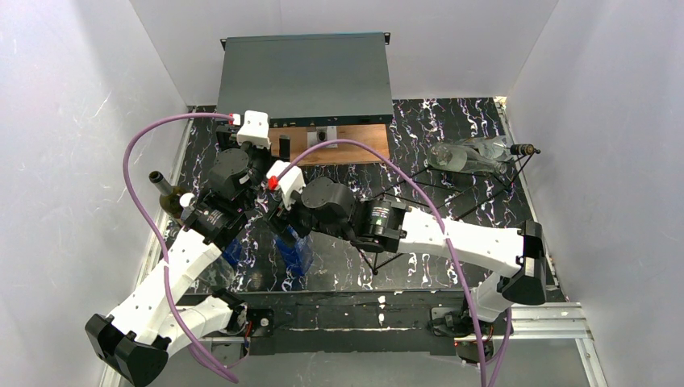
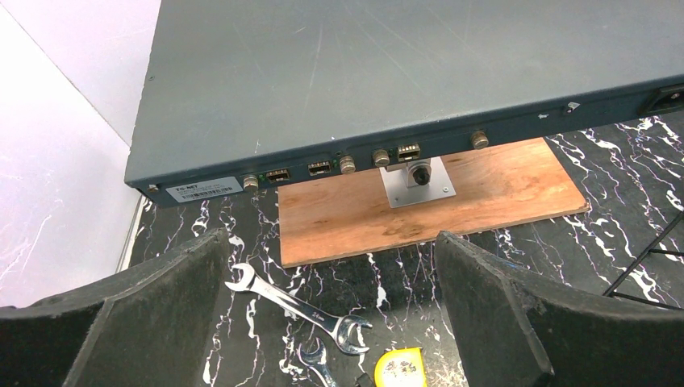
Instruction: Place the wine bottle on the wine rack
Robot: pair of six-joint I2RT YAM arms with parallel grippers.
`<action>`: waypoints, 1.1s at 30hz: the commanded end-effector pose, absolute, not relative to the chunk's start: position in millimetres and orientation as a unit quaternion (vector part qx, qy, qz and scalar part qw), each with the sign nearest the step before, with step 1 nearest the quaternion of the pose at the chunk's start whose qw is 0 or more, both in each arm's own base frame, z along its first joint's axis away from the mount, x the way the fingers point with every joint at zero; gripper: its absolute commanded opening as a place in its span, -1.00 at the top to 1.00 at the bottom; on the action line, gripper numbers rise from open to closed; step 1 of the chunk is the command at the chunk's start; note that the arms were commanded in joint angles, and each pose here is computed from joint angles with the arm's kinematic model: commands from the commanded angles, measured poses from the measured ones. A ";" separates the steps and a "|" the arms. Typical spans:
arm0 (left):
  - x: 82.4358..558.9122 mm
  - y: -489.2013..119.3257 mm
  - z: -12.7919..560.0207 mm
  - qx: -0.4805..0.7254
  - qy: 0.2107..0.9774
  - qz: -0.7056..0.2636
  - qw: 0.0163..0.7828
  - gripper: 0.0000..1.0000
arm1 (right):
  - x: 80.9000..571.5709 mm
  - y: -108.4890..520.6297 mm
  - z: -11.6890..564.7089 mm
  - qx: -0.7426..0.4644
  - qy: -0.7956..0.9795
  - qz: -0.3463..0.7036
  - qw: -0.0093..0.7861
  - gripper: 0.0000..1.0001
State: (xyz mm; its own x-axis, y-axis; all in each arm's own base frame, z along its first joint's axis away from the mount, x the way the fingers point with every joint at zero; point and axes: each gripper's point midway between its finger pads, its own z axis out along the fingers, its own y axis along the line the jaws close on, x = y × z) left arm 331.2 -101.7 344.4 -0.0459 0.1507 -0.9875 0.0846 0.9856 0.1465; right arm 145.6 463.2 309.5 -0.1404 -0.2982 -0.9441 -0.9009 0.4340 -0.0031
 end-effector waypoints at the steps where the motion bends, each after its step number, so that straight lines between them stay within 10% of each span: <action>1: 328.2 -99.2 367.1 0.067 0.707 0.016 0.704 -0.97 | 156.8 458.0 335.2 -0.414 0.680 0.292 0.529 -0.58; 18: 328.7 -100.0 366.4 0.067 0.708 0.014 0.703 -0.97 | 149.3 457.1 330.2 -0.399 0.678 0.325 0.526 -0.21; 27: 328.0 -99.9 367.4 0.067 0.707 0.013 0.704 -0.97 | 160.9 450.8 356.9 -0.357 0.666 0.330 0.566 0.97; 33: 327.4 -99.6 367.9 0.066 0.706 0.012 0.705 -0.97 | 179.2 447.2 377.3 -0.321 0.661 0.331 0.592 0.97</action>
State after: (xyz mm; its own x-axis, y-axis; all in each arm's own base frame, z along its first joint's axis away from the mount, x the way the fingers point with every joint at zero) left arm 331.2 -101.8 344.4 -0.0459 0.1503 -0.9876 0.0849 0.9856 0.1461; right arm 157.2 457.7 313.0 -0.1490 -0.2265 -0.9625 -0.8621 0.5066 0.0142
